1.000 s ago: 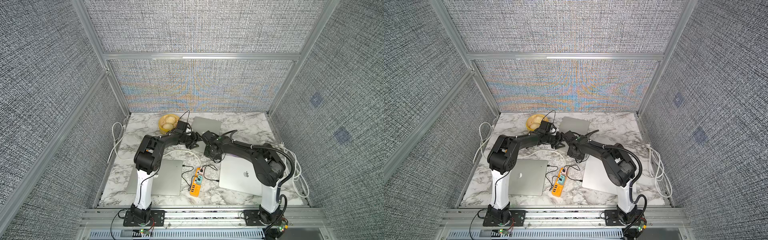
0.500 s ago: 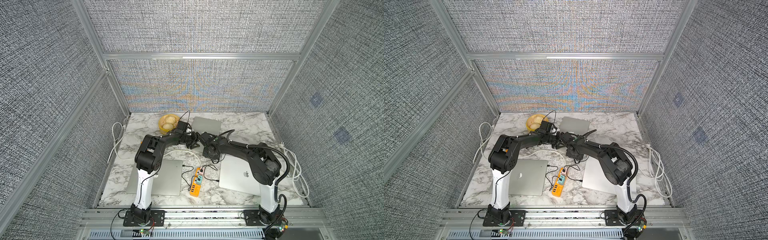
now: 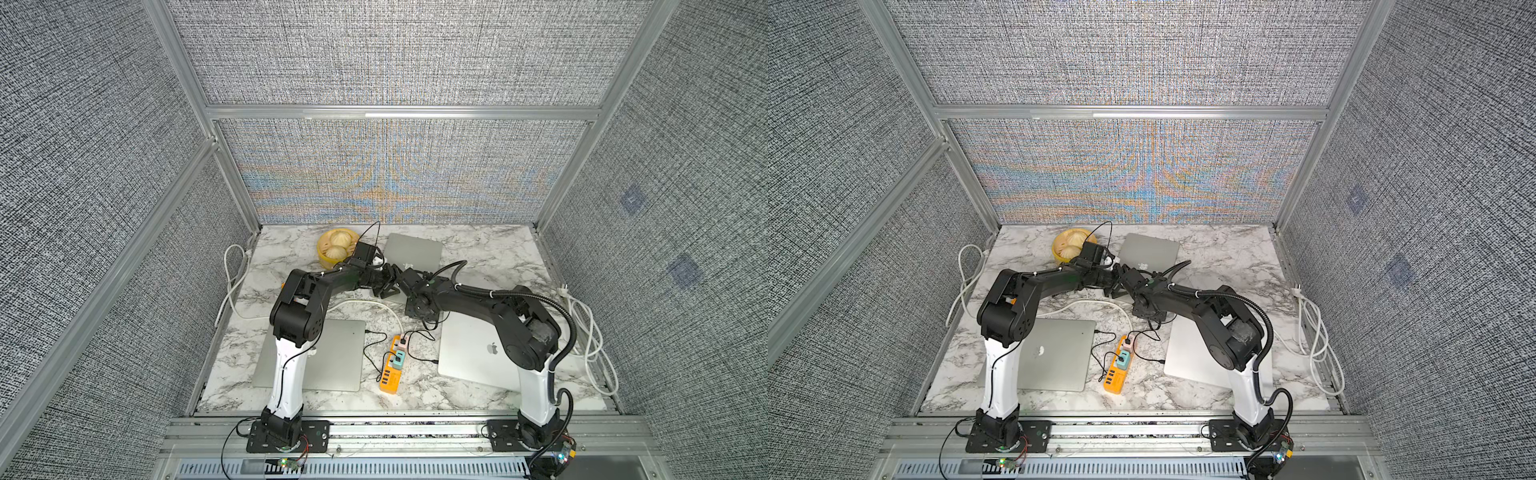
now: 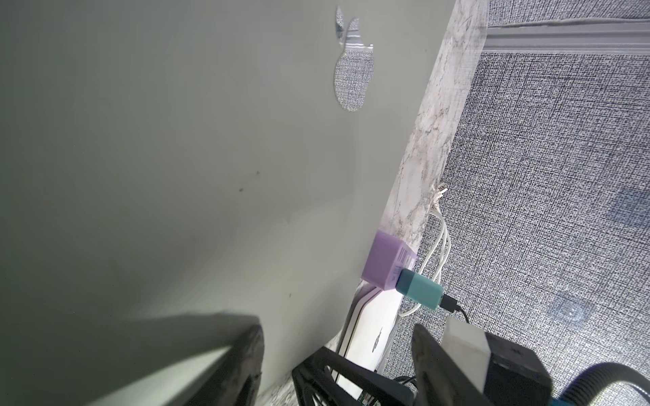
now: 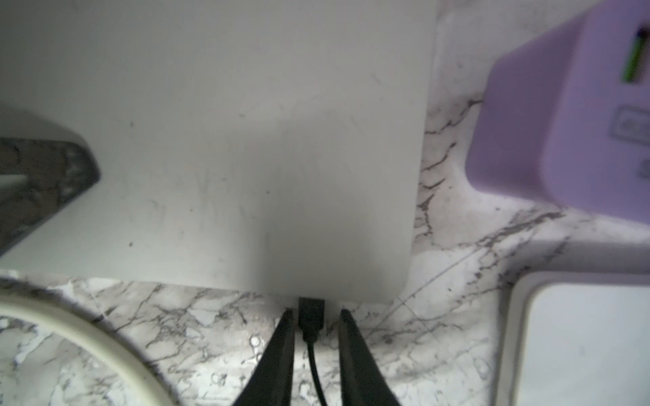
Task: Unplug the laptop charger
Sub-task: Remove the charging cable from the laptop.
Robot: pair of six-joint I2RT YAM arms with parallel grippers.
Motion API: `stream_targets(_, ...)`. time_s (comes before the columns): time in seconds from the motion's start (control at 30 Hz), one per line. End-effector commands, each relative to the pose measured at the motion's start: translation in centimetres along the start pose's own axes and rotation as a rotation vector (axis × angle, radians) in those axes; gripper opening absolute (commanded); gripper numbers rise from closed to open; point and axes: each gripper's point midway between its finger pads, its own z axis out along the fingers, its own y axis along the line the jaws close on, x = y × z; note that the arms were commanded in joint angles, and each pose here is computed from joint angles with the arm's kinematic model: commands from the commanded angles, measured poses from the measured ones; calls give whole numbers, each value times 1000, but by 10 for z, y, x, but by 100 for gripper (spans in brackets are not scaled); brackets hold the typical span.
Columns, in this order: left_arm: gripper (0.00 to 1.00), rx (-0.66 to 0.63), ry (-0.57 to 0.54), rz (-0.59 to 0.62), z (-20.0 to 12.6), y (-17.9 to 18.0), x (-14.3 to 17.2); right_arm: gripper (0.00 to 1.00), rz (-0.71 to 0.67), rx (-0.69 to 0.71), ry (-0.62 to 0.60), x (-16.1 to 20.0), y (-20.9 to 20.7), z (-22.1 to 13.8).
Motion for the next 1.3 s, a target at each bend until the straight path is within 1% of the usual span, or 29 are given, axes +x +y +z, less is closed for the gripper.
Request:
stream_targets(0.0, 67, -67, 13, -45, 2, 21, 6, 25, -10, 11, -22, -3, -1, 3)
stream_targets(0.17, 67, -73, 16, -53, 3, 24, 7, 23, -14, 13, -24, -4, -1, 6)
stream_targets(0.3, 67, -75, 13, -54, 3, 24, 7, 18, -22, 23, -19, -3, -2, 4)
stream_targets(0.47, 67, -76, 11, -58, 3, 24, 6, 14, -12, 35, -6, 2, -7, 1)
stream_targets(0.5, 67, -79, 12, -61, 4, 25, 6, 12, -10, 38, -3, 4, -7, 1)
stream_targets(0.6, 66, -80, 13, -59, 4, 25, 7, 12, -7, 31, 6, 8, -5, -2)
stream_targets(0.7, 67, -83, 13, -60, 4, 26, 8, 11, 28, -3, 14, 12, -3, -6)
stream_targets(0.87, 67, -84, 11, -62, 5, 28, 9, 11, 32, -35, 7, 8, 3, -13)
stream_targets(1.0, 67, -76, 5, -66, 5, 28, 8, 11, 11, 18, 13, 9, -2, -13)
stream_targets(1.07, 67, -74, 4, -68, 6, 27, 8, 11, 8, 27, 6, 8, -5, -14)
stream_targets(1.13, 67, -68, 7, -69, 7, 25, 8, 14, 8, 21, -5, 8, -5, -17)
stream_targets(1.27, 66, -57, -2, -53, 3, 16, 7, 26, -12, 4, -17, 3, 1, -26)
